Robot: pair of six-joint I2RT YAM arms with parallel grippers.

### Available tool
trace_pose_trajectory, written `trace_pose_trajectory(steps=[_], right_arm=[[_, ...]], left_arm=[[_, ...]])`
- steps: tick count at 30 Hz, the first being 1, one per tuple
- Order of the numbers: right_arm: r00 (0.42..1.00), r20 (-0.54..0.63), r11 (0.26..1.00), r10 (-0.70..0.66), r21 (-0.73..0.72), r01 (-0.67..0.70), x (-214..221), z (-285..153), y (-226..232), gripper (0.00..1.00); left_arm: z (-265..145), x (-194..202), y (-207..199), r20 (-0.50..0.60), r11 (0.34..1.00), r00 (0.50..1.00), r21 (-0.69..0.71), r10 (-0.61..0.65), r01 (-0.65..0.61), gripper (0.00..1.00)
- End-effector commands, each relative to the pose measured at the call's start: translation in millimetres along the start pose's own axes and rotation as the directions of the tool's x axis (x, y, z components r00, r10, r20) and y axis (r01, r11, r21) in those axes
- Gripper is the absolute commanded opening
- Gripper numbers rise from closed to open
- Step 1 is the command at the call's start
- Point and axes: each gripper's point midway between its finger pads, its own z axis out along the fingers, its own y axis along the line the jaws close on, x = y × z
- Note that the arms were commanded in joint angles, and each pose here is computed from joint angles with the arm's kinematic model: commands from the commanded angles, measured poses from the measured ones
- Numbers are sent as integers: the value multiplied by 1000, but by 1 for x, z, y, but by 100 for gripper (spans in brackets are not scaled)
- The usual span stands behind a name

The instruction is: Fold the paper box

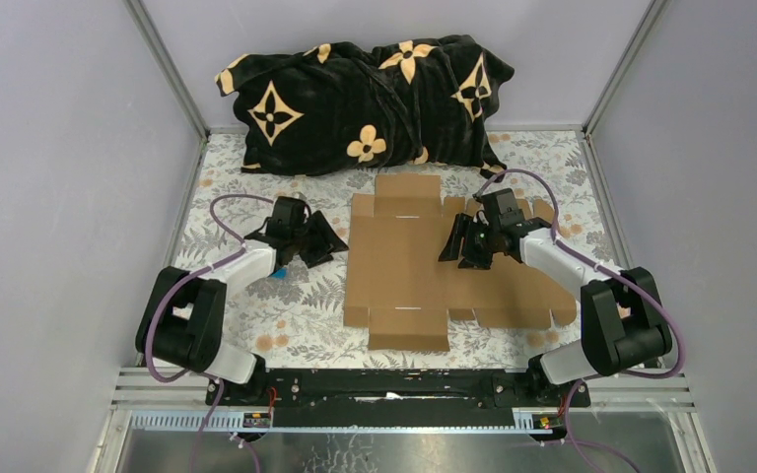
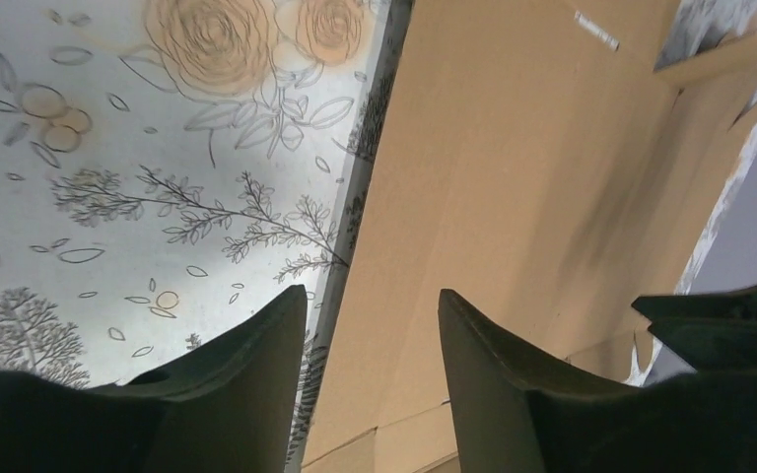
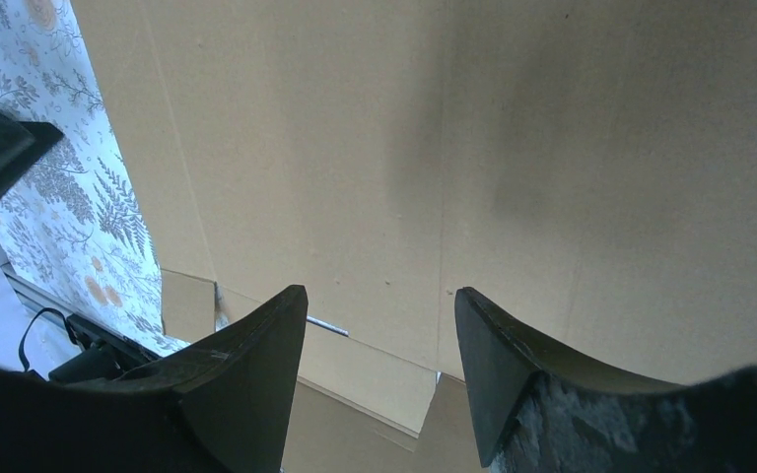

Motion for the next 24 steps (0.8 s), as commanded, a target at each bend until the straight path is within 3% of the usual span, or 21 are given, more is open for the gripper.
trace_pose_trajectory(steps=[1,13,24], right_arm=[[1000,-7,999,-28,-33,27,0,3,5,64],[999,-32,999,-4,-50,2,2,14,5,65],[999,-52,998,14,-63,-17,7,23,3,65]], left_arm=[[7,8,-23,-13,976,995,197,95,-91,57],[27,28,-8,-67,968,991,232,117,-98,74],[39,37,-16,-83,955,985,272,149,-121,76]])
